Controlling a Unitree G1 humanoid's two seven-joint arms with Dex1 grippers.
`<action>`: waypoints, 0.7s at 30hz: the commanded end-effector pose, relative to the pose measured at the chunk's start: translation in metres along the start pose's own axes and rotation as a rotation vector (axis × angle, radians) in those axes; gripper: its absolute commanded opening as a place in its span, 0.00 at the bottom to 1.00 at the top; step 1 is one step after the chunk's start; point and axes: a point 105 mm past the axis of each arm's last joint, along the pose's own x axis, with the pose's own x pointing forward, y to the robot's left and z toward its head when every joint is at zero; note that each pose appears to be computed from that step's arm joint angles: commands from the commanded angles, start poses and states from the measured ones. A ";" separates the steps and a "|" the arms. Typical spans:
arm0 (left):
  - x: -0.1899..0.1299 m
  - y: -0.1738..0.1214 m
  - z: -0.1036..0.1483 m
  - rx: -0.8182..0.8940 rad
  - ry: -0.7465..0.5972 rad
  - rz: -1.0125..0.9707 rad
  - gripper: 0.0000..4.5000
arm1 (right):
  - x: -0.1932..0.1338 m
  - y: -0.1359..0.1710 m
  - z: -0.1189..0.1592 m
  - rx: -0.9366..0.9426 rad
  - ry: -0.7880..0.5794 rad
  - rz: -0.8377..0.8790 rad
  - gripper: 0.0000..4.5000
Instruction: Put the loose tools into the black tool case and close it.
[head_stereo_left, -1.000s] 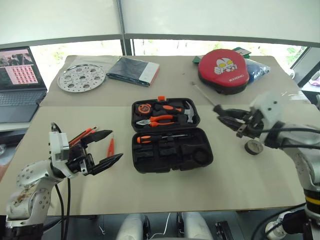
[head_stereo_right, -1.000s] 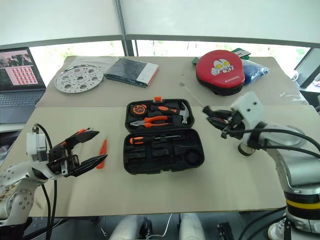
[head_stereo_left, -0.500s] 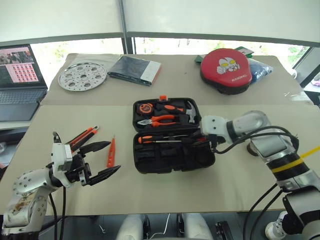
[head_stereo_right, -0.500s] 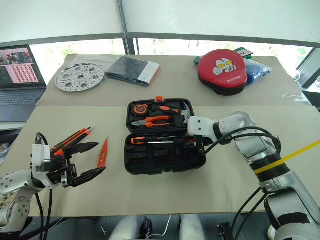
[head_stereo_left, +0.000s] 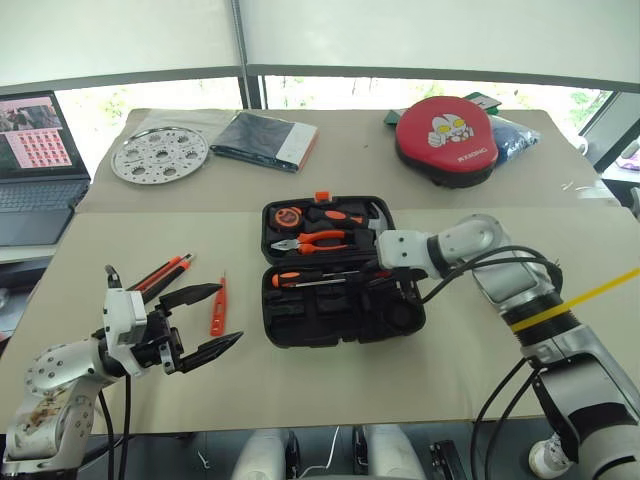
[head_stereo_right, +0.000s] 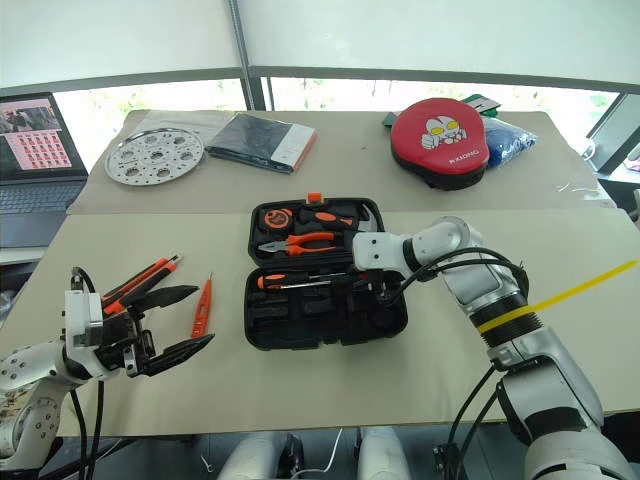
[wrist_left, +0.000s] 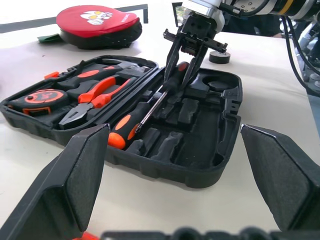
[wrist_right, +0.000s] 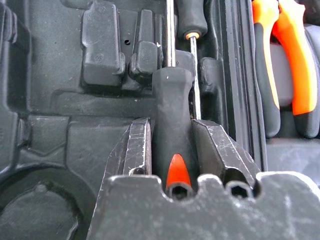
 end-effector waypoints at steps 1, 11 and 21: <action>0.005 -0.002 0.010 0.035 -0.011 -0.018 1.00 | 0.001 0.003 0.002 0.024 0.004 0.037 0.21; 0.005 0.004 0.008 0.041 -0.005 0.002 1.00 | -0.015 -0.007 0.032 -0.025 -0.194 0.012 0.84; 0.003 0.011 0.005 0.049 0.000 0.031 1.00 | -0.048 -0.019 0.033 0.220 -0.479 -0.128 0.73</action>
